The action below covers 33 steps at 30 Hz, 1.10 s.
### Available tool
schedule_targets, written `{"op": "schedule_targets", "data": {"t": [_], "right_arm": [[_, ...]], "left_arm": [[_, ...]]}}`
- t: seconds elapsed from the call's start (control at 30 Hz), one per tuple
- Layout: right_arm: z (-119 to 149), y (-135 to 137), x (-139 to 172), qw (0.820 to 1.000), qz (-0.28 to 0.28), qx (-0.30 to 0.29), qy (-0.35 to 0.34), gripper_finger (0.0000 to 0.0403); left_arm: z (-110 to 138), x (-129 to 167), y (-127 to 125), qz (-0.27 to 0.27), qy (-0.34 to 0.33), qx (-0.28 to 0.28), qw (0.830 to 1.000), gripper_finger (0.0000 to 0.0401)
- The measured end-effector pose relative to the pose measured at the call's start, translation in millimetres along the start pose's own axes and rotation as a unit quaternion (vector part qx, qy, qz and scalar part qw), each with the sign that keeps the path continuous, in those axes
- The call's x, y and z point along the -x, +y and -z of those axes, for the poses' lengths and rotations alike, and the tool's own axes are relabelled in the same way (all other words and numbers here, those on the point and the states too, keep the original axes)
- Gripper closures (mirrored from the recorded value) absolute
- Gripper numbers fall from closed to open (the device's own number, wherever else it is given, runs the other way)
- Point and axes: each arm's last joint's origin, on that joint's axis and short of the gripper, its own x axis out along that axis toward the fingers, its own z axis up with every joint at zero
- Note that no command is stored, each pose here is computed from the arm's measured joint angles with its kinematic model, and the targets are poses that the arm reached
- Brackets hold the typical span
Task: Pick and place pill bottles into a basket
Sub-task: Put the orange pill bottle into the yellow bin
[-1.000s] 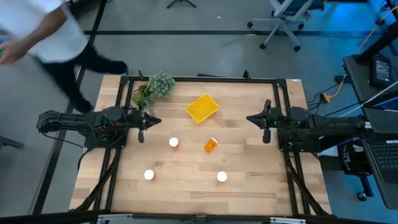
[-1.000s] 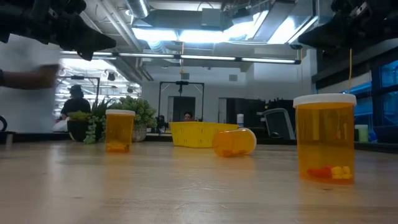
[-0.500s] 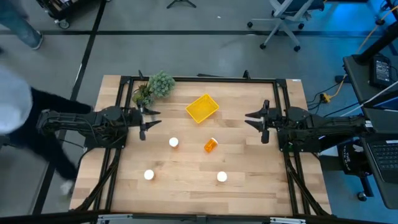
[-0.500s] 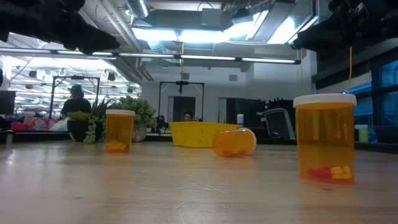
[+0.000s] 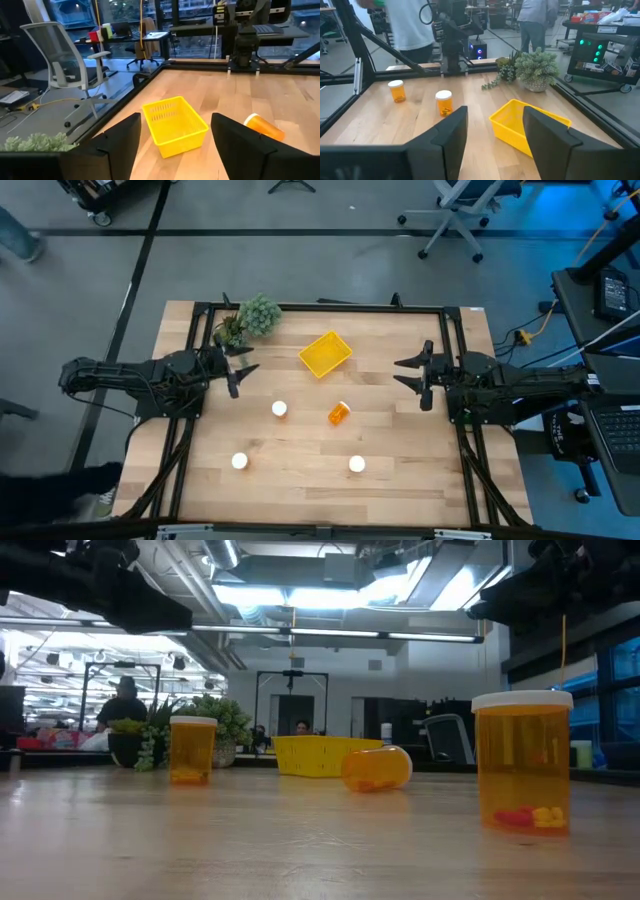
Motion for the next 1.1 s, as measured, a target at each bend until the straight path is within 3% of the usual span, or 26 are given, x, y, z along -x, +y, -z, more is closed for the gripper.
{"op": "schedule_targets", "data": {"t": [0.27,0.5,0.83,1.1], "right_arm": [[0.1,0.0,0.0,1.000,0.000,0.011,0.000,0.0205],[0.1,0.0,0.0,1.000,0.000,-0.007,0.000,0.0205],[-0.4,0.3,-1.8,0.999,-0.001,-0.045,-0.003,0.0205],[-13.0,2.2,-11.3,0.999,0.002,-0.040,0.021,0.0205]], "left_arm": [[0.6,0.0,-0.1,0.001,0.003,-0.010,1.000,0.0141],[1.7,-0.5,-6.3,0.091,0.009,0.032,0.995,0.0145],[-2.9,-14.2,-15.5,0.099,0.102,0.022,0.990,0.0146],[-15.0,-24.1,-23.3,0.156,0.147,-0.004,0.977,0.0146]]}}
